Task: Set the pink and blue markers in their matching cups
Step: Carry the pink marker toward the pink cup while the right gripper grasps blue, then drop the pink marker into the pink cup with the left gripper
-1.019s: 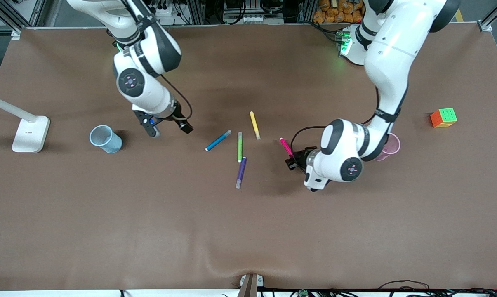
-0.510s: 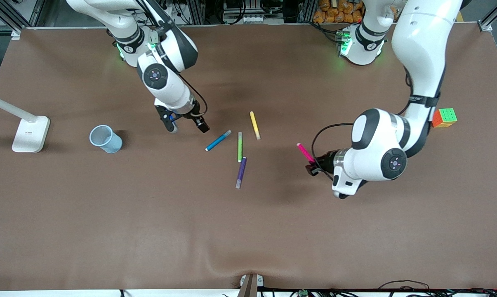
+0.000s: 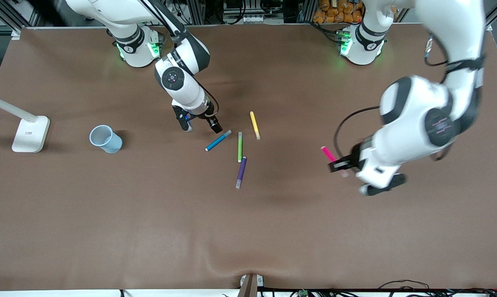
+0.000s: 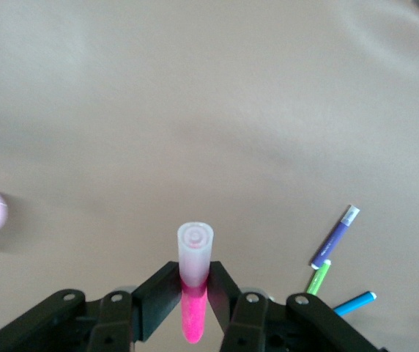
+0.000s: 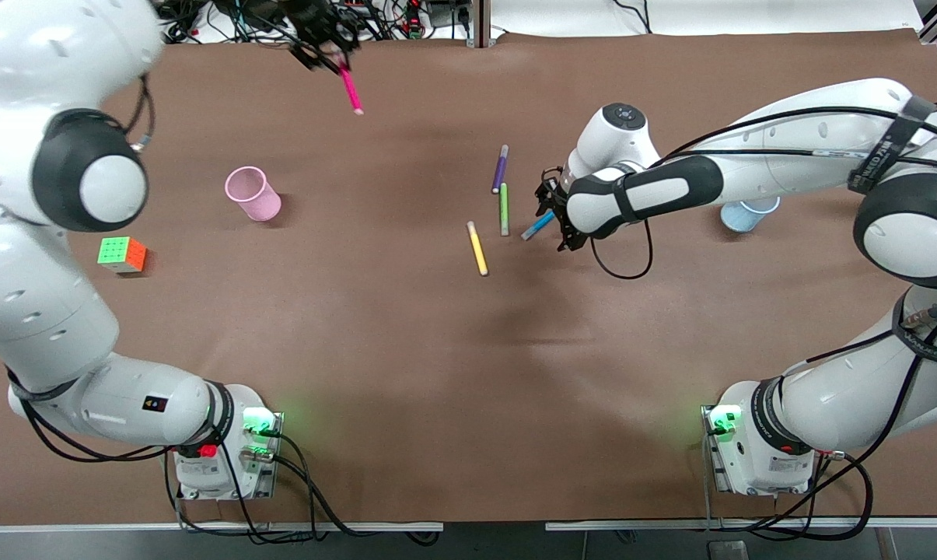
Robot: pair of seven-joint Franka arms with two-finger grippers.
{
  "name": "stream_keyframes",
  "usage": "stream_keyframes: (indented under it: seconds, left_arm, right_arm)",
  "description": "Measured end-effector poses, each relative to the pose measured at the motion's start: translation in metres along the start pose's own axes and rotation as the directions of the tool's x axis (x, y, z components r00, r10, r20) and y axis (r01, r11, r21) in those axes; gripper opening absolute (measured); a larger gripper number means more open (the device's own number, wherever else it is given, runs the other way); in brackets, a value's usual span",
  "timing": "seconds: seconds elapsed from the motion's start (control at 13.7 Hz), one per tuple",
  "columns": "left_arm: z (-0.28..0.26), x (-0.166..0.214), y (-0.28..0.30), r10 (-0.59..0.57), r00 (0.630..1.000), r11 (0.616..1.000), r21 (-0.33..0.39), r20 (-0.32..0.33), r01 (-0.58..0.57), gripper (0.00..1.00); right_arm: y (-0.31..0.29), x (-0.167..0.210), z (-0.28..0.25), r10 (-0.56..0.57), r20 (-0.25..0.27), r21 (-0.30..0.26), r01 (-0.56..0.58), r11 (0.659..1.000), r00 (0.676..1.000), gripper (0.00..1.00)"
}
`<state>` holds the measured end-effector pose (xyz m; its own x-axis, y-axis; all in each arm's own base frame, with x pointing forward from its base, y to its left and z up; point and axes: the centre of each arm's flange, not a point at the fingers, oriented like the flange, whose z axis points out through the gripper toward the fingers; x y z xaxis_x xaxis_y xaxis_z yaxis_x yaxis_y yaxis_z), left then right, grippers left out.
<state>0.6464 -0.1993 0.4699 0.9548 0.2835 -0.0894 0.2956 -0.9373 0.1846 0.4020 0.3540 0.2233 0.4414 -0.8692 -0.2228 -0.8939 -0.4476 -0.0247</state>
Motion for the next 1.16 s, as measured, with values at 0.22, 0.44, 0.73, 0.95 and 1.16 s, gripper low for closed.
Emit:
stream_keyframes:
  seconds: [0.22, 0.44, 0.73, 0.95, 1.16]
  left_arm:
    - [-0.050, -0.009, -0.021, 0.045, 0.999, 0.999, 0.028, -0.028, -0.044, 0.24]
    - [-0.068, -0.016, -0.039, 0.129, 0.992, 0.989, 0.079, -0.001, -0.128, 0.24]
    - [-0.088, -0.012, -0.079, 0.165, 0.986, 0.972, 0.173, -0.019, -0.159, 0.24]
    - [-0.099, -0.031, -0.098, 0.160, 0.985, 0.970, 0.196, -0.064, -0.145, 0.24]
    - [-0.081, -0.057, -0.119, 0.167, 0.976, 0.971, 0.196, -0.138, -0.139, 0.24]
  right_arm:
    - [-0.004, 0.001, 0.012, 0.036, 0.014, 0.028, -0.037, 0.999, 0.999, 1.00]
    - [-0.017, -0.004, 0.027, 0.099, 0.041, 0.033, -0.100, 0.994, 0.994, 0.96]
    - [-0.026, -0.004, 0.038, 0.116, 0.057, 0.027, -0.117, 0.993, 0.992, 0.75]
    - [-0.030, -0.003, 0.046, 0.123, 0.065, 0.022, -0.125, 0.992, 0.990, 0.71]
    - [-0.030, -0.004, 0.052, 0.126, 0.070, 0.029, -0.128, 0.991, 0.990, 0.58]
